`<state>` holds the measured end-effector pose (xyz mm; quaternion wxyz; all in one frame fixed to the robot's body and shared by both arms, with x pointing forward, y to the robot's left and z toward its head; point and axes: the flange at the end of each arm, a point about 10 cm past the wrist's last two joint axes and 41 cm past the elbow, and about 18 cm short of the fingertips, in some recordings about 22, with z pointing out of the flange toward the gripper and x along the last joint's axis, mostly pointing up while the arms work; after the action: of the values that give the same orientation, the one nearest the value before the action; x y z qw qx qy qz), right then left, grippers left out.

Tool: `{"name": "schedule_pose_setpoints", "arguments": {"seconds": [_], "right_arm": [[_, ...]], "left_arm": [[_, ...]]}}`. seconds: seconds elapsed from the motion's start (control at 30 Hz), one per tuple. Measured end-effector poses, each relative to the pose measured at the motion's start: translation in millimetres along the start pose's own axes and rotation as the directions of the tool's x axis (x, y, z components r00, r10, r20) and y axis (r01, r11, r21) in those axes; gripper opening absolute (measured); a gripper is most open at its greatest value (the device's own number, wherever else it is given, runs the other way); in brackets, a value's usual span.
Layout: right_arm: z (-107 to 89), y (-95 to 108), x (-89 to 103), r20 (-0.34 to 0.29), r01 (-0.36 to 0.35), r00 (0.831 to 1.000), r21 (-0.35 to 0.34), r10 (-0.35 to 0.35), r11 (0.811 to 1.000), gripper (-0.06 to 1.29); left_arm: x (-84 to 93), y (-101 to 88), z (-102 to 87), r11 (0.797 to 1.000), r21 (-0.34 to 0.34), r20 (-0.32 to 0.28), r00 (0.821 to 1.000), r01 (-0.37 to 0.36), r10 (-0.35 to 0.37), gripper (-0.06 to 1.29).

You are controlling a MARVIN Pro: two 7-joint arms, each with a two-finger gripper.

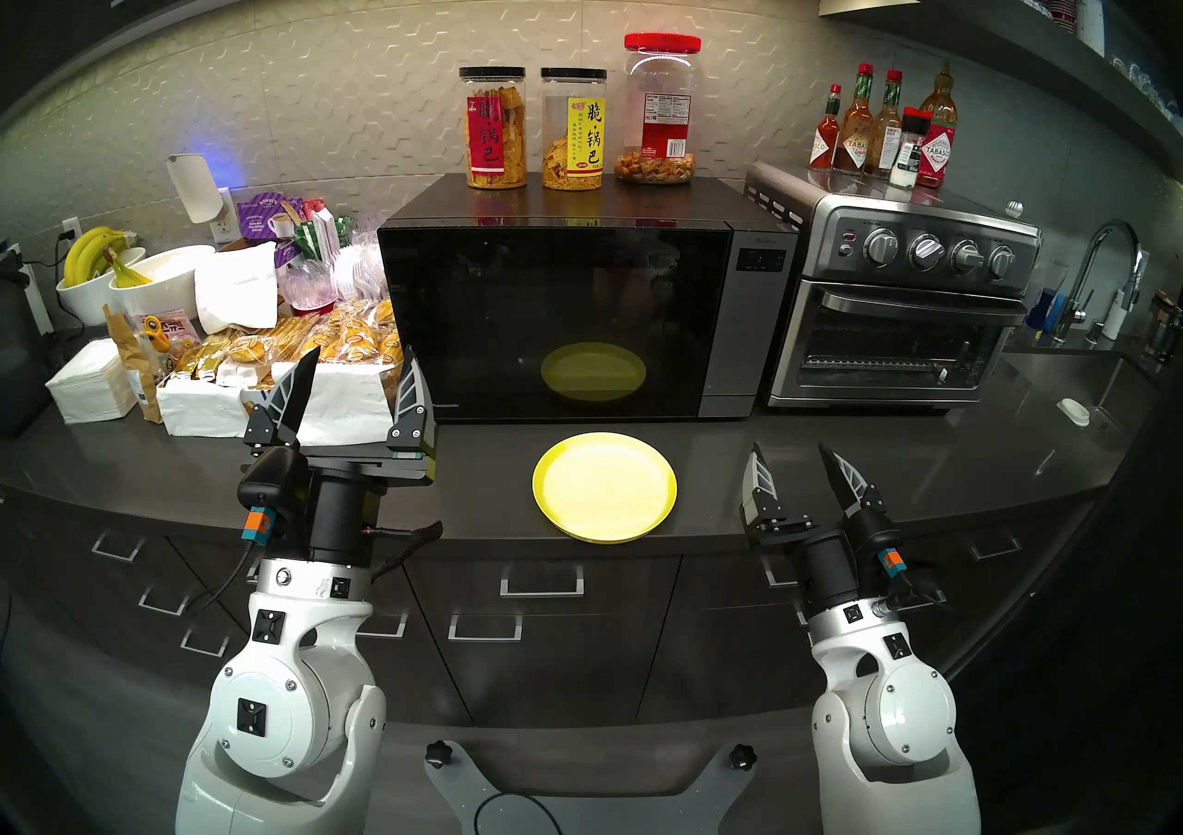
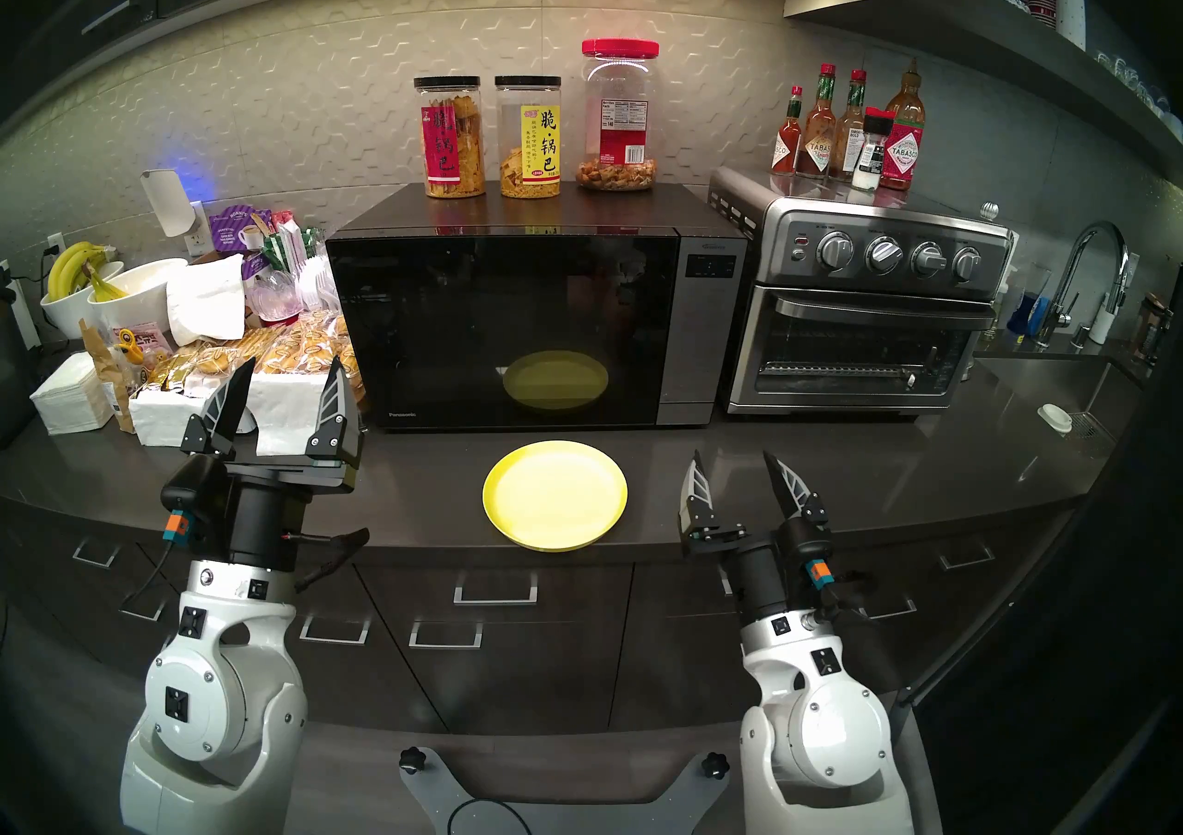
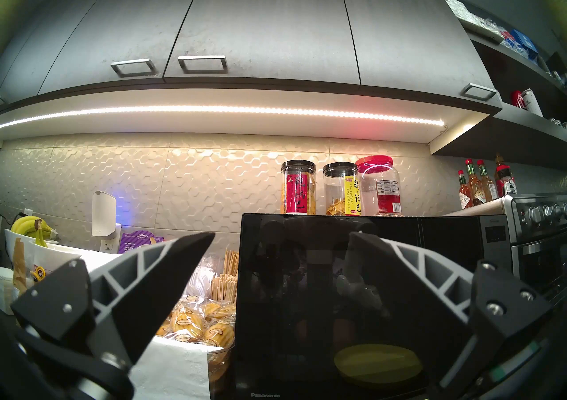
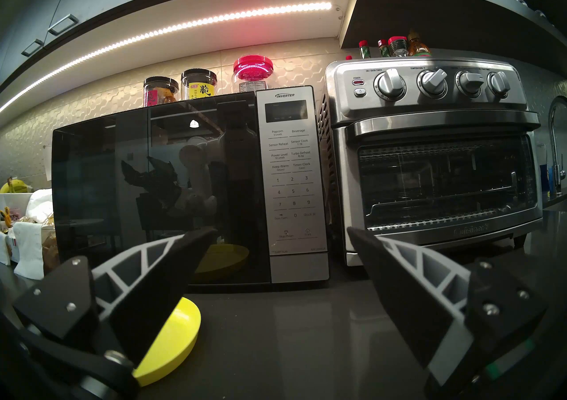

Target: Open the microwave, put the plate inside, and close the door

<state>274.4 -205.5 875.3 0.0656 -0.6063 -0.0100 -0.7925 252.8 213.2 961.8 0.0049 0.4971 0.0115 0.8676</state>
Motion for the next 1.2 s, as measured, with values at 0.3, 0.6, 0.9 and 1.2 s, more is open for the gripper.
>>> {"name": "schedule_pose_setpoints", "arguments": {"seconds": [0.3, 0.6, 0.9, 1.2], "right_arm": [[0.0, 0.1, 0.0, 0.000, 0.000, 1.000, 0.000, 0.000, 1.000, 1.24], [0.0, -1.7, -0.4, 0.002, -0.002, 1.000, 0.002, 0.002, 1.000, 1.24], [-2.9, -4.9, -3.9, 0.041, -0.013, 0.999, 0.006, 0.013, 1.000, 1.24], [-6.4, -6.8, -4.3, 0.079, 0.001, 0.997, 0.014, -0.002, 1.000, 1.24]], "left_arm": [[0.0, 0.0, 0.0, 1.000, 0.000, 0.000, 1.000, 0.000, 0.000, 1.27], [0.0, 0.0, 0.0, 1.000, 0.000, 0.000, 1.000, 0.000, 0.000, 1.27], [0.0, 0.0, 0.0, 1.000, 0.000, 0.000, 1.000, 0.000, 0.000, 1.27], [0.0, 0.0, 0.0, 1.000, 0.000, 0.000, 1.000, 0.000, 0.000, 1.27]]}}
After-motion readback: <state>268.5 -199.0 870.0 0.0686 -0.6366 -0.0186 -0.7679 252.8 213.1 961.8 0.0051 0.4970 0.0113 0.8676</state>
